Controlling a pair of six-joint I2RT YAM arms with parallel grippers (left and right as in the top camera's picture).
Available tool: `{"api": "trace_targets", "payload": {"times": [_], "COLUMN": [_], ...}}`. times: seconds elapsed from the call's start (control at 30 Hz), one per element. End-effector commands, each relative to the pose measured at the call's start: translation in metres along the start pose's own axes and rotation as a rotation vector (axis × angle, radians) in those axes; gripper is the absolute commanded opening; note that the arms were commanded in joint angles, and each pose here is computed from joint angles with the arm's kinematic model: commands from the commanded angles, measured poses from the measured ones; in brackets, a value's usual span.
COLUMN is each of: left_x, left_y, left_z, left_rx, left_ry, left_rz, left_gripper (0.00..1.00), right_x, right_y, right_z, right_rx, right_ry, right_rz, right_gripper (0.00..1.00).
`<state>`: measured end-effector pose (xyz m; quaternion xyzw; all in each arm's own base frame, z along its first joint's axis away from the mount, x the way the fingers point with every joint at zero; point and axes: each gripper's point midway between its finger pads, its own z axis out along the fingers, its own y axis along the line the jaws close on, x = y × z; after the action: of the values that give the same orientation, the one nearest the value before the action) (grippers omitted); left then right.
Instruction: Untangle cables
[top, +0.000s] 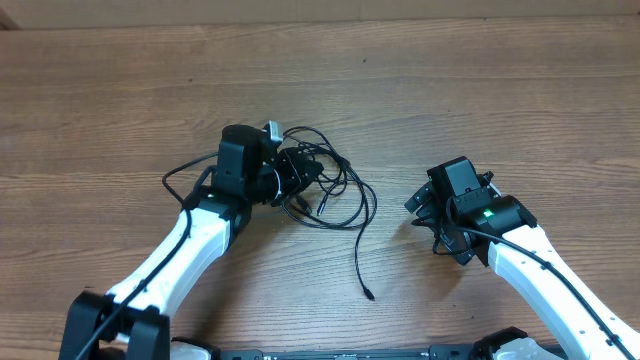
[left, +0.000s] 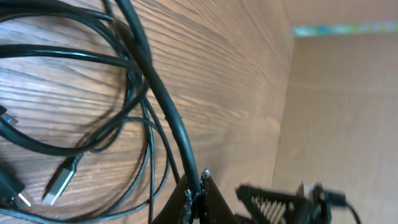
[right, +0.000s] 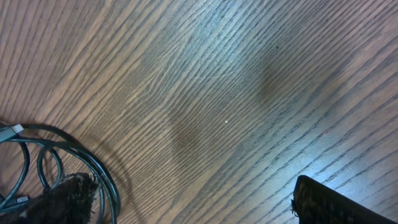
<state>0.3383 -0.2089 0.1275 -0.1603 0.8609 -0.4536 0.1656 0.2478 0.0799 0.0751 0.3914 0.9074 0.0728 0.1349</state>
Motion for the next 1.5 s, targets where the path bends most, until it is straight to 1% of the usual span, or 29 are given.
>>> {"api": "trace_targets", "payload": {"times": [0.0,0.13,0.3,0.47,0.5,0.7,0.8,0.87,0.93,0.97,1.03,1.07,1.13,1.2,1.3,1.47], "left_x": [0.002,0.002,0.005,0.012,0.013,0.013,0.014,0.017,0.02,0.032,0.047,0.055,0.063,0.067,0.072,0.087], "left_y": [-0.024,-0.039,-0.069,-0.087,-0.093,-0.123,-0.127,-0.123,-0.12,-0.125,-0.135,-0.139,-0.144,-0.144,-0.147,-0.173], "left_z": [-0.014,-0.025,-0.046,-0.068,-0.075,-0.101,-0.105,-0.105,-0.105,-0.106,-0.109,-0.112,-0.115,-0.116,-0.119,-0.135], "left_rx": [0.059,0.09,0.15,0.142,0.136,0.126,0.117,0.107,0.104,0.169,0.269,0.321,0.379,0.394,0.432,0.627], "left_ry": [0.008,-0.014,-0.051,-0.06,-0.059,-0.062,-0.059,-0.05,-0.034,0.008,0.053,0.074,0.1,0.113,0.13,0.152], "left_rz": [0.139,0.208,0.368,0.511,0.559,0.72,0.798,0.862,0.907,0.979,1.06,1.091,1.112,1.113,1.118,1.176], "left_gripper": [0.04,0.04,0.04,0.04,0.04,0.04,0.04,0.04,0.04,0.04,0.04,0.04,0.04,0.04,0.04,0.04], "right_x": [-0.001,-0.001,-0.005,-0.006,-0.006,-0.006,0.012,0.03,0.05,0.067,0.08,0.083,0.083,0.081,0.078,0.075], "right_y": [-0.001,0.0,0.007,0.011,0.011,0.016,0.025,0.041,0.067,0.09,0.108,0.115,0.125,0.135,0.147,0.153], "right_z": [0.0,0.0,-0.001,-0.001,-0.001,-0.001,-0.003,-0.008,-0.021,-0.039,-0.058,-0.066,-0.075,-0.083,-0.094,-0.098], "right_rx": [-0.002,-0.002,-0.034,-0.05,-0.051,-0.071,-0.123,-0.211,-0.374,-0.553,-0.715,-0.775,-0.84,-0.905,-0.978,-1.005], "right_ry": [-0.005,-0.005,-0.019,-0.025,-0.025,-0.019,0.086,0.189,0.295,0.367,0.408,0.415,0.407,0.386,0.356,0.329], "right_rz": [0.005,0.005,0.008,0.01,0.01,0.01,0.002,-0.066,-0.23,-0.405,-0.54,-0.575,-0.599,-0.623,-0.649,-0.652], "right_gripper": [1.0,1.0,1.0,1.0,1.0,1.0,1.0,1.0,1.0,0.98,0.97,0.98,0.98,1.0,1.0,0.99]}}
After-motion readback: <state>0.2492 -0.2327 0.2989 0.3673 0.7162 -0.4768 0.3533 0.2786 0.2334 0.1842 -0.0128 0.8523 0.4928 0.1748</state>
